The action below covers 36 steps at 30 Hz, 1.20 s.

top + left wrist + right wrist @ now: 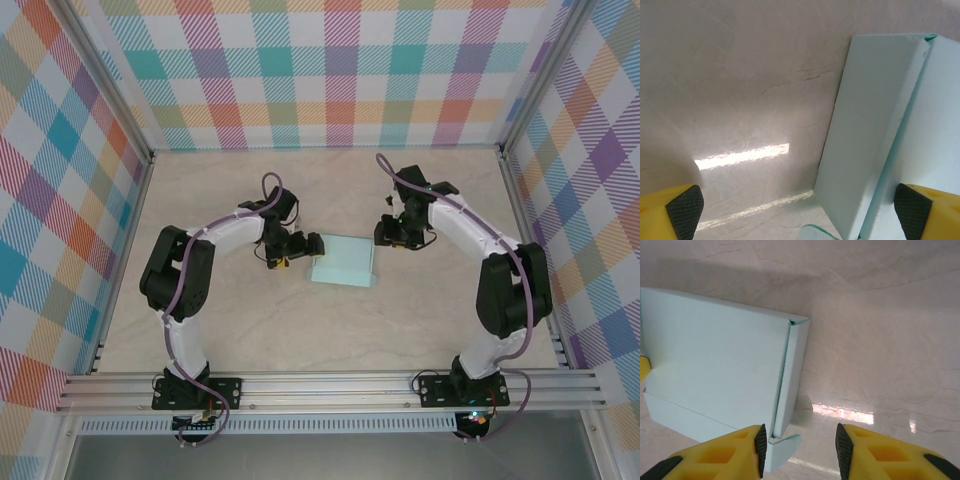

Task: Fold the paper box

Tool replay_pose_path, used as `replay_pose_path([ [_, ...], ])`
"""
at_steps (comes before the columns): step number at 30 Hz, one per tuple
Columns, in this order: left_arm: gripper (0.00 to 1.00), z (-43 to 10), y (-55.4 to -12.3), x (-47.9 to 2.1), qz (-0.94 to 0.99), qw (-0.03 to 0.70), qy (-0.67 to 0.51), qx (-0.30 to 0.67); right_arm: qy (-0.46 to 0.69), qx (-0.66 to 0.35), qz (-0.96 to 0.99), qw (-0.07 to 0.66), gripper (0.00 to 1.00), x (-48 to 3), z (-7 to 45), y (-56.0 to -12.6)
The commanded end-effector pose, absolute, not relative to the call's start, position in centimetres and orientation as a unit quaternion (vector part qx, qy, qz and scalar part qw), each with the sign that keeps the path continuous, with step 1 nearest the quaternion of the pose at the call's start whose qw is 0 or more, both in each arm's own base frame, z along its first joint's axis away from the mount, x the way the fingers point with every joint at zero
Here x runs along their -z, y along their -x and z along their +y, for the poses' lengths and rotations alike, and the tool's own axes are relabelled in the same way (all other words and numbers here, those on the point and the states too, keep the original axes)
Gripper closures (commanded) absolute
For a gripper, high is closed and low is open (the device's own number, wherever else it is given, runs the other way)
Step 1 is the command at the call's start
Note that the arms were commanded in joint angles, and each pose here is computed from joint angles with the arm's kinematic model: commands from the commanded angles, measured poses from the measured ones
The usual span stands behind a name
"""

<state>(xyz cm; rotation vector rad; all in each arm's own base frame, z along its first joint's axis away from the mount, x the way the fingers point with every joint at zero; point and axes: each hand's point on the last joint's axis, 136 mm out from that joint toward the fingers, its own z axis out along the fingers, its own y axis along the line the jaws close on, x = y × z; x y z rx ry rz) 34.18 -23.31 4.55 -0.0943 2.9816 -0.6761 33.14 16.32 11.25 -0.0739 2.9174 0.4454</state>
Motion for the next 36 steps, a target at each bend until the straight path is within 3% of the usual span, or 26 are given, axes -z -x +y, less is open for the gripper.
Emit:
replay_pose_path([
  [1,0.00,-22.6,-33.7,-6.0,0.973,0.059,0.032,0.219,0.008,-0.168,0.982,0.091,0.57,-11.5,16.3,-31.0],
  [6,0.00,-22.8,-32.7,-7.9,0.967,0.069,0.024,0.245,-0.021,-0.238,0.969,0.057,0.57,-11.2,18.0,-27.5],
  [9,0.08,-23.0,-32.0,-7.9,0.965,0.061,0.018,0.255,-0.034,-0.273,0.961,0.028,0.58,-10.5,19.4,-26.3],
  [11,0.15,-23.6,-31.6,-7.6,0.961,0.054,0.015,0.269,-0.035,-0.281,0.959,0.018,0.58,-10.2,20.1,-26.3],
  [20,0.25,-25.4,-31.0,-7.8,0.958,0.053,-0.002,0.282,-0.046,-0.280,0.959,-0.019,0.56,-8.7,21.1,-26.8],
  [36,0.33,-28.4,-29.6,-8.5,0.948,0.013,-0.027,0.317,-0.051,-0.284,0.956,-0.053,0.58,-7.7,22.2,-26.9],
])
